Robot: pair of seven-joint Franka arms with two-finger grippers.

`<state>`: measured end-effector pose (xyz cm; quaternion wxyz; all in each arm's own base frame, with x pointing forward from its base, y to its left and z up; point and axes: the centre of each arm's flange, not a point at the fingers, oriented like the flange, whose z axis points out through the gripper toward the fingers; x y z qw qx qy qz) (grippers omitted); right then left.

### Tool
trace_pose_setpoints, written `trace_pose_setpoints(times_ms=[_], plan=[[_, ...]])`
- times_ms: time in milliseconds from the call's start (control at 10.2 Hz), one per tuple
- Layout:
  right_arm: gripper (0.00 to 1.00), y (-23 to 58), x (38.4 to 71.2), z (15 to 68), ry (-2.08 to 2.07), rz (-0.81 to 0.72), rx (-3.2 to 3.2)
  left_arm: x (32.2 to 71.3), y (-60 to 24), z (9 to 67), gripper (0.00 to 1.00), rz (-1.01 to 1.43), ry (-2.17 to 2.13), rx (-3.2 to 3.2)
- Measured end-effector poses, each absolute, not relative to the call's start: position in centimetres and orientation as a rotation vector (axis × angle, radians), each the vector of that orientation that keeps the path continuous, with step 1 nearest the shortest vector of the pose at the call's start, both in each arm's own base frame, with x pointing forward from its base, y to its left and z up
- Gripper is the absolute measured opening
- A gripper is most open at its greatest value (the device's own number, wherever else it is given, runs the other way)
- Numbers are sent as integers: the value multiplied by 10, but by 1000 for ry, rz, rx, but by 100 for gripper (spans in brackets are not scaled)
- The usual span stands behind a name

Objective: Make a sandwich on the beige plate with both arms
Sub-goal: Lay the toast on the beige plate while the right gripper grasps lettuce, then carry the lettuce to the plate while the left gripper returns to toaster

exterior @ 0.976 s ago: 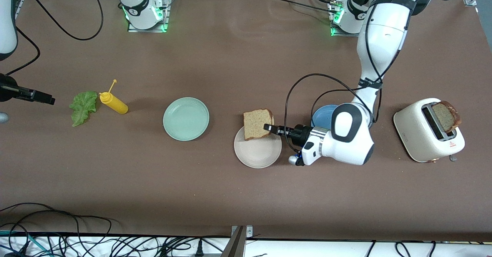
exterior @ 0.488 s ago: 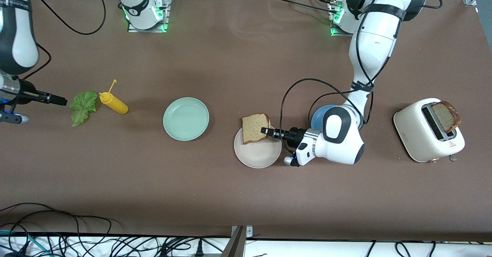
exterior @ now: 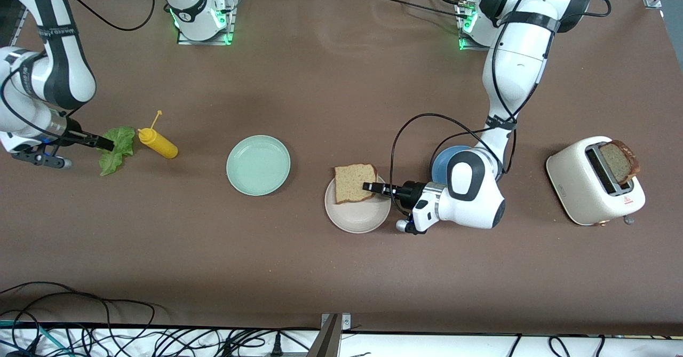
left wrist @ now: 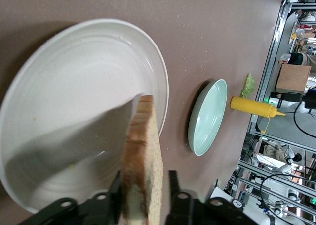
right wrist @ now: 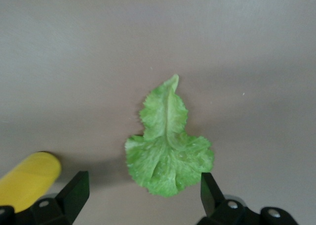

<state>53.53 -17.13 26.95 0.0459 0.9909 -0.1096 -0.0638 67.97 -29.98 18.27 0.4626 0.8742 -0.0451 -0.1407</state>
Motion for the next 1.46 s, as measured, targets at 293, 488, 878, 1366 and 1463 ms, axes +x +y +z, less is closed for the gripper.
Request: trace_pose_setpoints(times_ms=[293, 488, 878, 1366, 1463], plan=[[100, -184, 523, 218, -361, -323, 3002, 686, -292, 185, 86, -303, -127, 2153], [100, -189, 520, 198, -366, -343, 2992, 694, -282, 189, 100, -242, -158, 2156], [92, -190, 519, 176, -359, -348, 2985, 713, -244, 194, 100, -80, -291, 2147], [28, -188, 522, 177, -321, -344, 2990, 724, -207, 257, 100, -144, -387, 2505], [14, -189, 523, 179, -303, -338, 2993, 724, -200, 275, 100, -151, -409, 2592]])
